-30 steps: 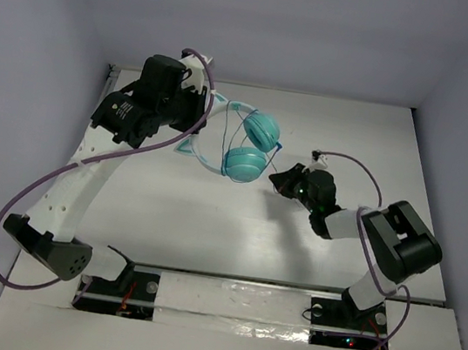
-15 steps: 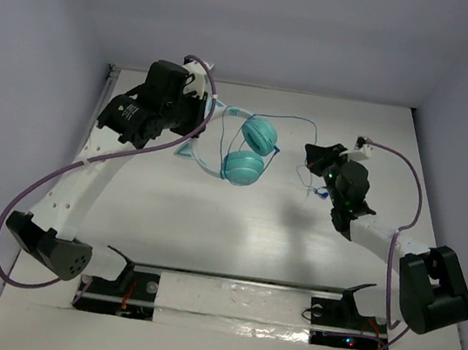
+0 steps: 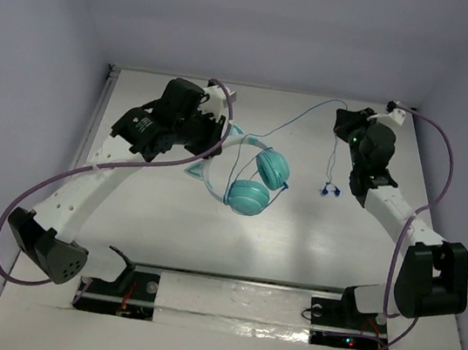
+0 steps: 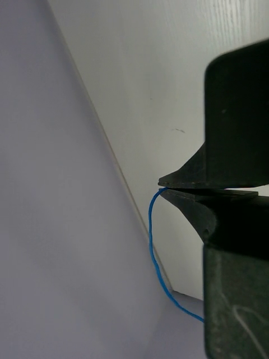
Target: Wrap the headphones
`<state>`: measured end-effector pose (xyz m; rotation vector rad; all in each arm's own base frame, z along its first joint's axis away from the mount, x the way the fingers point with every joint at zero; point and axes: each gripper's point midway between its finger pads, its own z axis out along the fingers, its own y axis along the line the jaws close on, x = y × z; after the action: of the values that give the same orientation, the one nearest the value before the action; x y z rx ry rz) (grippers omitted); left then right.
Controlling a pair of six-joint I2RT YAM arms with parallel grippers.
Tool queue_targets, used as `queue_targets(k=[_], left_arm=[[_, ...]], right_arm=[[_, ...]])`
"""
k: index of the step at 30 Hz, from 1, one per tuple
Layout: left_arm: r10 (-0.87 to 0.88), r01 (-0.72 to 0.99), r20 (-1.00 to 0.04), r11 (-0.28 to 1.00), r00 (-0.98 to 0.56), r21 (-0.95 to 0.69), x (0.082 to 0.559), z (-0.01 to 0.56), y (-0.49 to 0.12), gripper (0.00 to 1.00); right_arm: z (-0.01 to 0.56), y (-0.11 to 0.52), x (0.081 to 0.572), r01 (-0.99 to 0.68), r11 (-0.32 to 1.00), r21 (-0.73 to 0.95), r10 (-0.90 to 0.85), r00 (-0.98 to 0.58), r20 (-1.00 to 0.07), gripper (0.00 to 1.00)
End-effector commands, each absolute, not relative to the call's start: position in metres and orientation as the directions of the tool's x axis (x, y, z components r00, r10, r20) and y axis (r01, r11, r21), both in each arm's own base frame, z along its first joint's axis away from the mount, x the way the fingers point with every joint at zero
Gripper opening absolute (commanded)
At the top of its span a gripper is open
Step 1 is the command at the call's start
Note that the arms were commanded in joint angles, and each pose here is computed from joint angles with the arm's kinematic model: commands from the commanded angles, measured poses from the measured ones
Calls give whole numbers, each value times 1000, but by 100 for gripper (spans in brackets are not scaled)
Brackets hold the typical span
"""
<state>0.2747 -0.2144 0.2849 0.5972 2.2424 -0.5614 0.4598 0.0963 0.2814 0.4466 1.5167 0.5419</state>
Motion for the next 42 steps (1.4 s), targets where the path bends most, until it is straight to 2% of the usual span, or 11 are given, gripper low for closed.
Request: queue_targets(k=[1, 13, 18, 21, 26, 32, 37, 42], left_arm=[[204, 613, -814, 759, -545, -220, 273, 310, -225, 0], [263, 660, -807, 725, -529, -196, 266, 302, -244, 0], [222, 651, -839, 735, -496, -191, 266, 319, -240, 0], [166, 625, -861, 754, -481, -204, 275, 335, -230, 0], [52, 603, -892, 754, -448, -259, 295, 372, -214, 0], [-31, 629, -911, 713, -411, -308, 306, 411, -225, 0], [-122, 523, -919, 790, -376, -319, 335, 433, -200, 0], [-204, 460, -905, 806, -374, -372, 357, 438, -192, 0]], right_arm=[[320, 78, 464, -74, 817, 571, 575, 42, -817, 0], [358, 62, 484, -83, 838, 540, 545, 64, -836, 0], [344, 53, 474, -64, 821, 567, 570, 52, -820, 0], [310, 62, 464, -80, 800, 595, 596, -10, -803, 0], [257, 94, 437, -183, 764, 619, 597, -165, -785, 0], [241, 165, 412, -366, 748, 553, 456, -323, -830, 0], [219, 217, 380, -474, 713, 517, 340, -411, -846, 0], [193, 259, 349, -542, 665, 514, 258, -478, -839, 0]])
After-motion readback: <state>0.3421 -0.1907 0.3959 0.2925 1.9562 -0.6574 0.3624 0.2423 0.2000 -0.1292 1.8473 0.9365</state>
